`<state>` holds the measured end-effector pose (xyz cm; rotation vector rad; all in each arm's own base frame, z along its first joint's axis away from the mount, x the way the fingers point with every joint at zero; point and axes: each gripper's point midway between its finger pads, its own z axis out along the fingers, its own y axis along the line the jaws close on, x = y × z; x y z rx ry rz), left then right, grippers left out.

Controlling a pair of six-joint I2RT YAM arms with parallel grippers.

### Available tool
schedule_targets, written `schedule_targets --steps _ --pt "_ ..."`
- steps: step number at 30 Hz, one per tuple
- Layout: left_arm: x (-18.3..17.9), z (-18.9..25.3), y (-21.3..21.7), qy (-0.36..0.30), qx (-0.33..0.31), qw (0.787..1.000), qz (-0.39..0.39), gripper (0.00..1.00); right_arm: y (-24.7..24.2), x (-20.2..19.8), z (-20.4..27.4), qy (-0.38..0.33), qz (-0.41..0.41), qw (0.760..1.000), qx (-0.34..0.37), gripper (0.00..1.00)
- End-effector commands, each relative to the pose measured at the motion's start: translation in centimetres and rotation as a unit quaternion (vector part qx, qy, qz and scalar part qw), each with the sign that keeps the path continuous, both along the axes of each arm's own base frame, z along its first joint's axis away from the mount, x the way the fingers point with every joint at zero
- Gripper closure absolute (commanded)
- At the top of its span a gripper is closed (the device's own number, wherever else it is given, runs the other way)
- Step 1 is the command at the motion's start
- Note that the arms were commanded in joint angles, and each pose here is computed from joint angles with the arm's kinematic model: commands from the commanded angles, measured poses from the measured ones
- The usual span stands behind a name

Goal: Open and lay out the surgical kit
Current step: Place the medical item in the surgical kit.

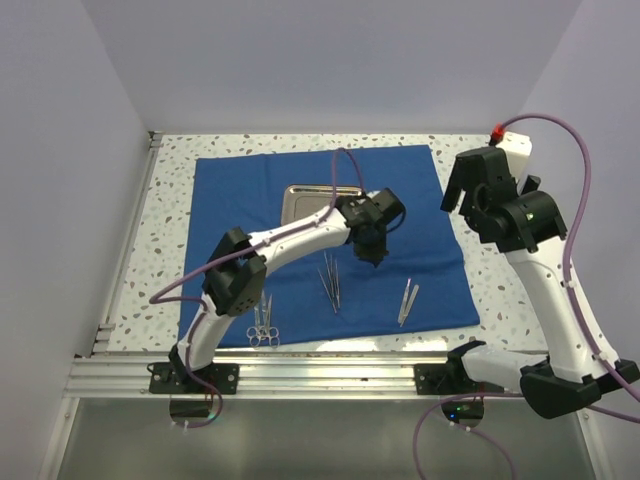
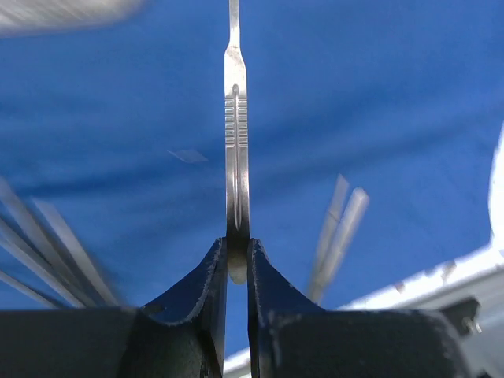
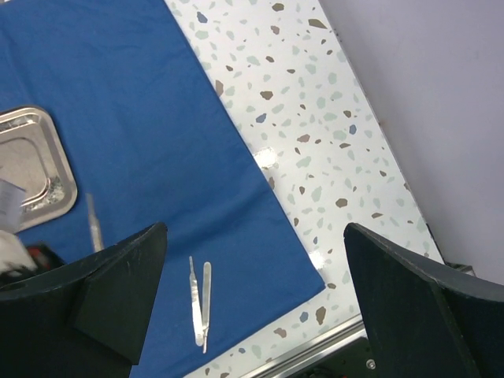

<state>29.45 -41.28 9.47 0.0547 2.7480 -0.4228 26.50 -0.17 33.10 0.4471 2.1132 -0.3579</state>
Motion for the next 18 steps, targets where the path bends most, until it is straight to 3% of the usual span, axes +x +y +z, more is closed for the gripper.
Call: schedule_targets --steps 1,7,15,17,18 --pt "-4.0 1.8 -4.6 0.013 -0.066 0.998 -0.012 1.0 0.5 0.7 0.8 -0.022 -0.007 0.999 0.025 0.01" --pt "-8.8 -0.2 -8.3 0.045 -0.077 0.995 -0.043 1.0 0.4 -0.1 -1.3 -0.001 -0.009 1.0 0.025 0.01" --pt "-11.5 -2.2 -9.4 0.086 -0.068 0.992 -0.062 1.0 -0.2 -1.2 -2.2 0.005 -0.015 1.0 0.022 0.01" --pt "-11.9 -2.5 -9.6 0.095 -0.069 0.991 -0.066 0.85 -0.2 -1.4 -2.4 0.005 -0.015 1.0 0.021 0.02" --pt "-12.2 -2.8 -9.6 0.102 -0.068 0.99 -0.068 0.68 -0.3 -1.4 -2.5 0.005 -0.017 1.0 0.021 0.02"
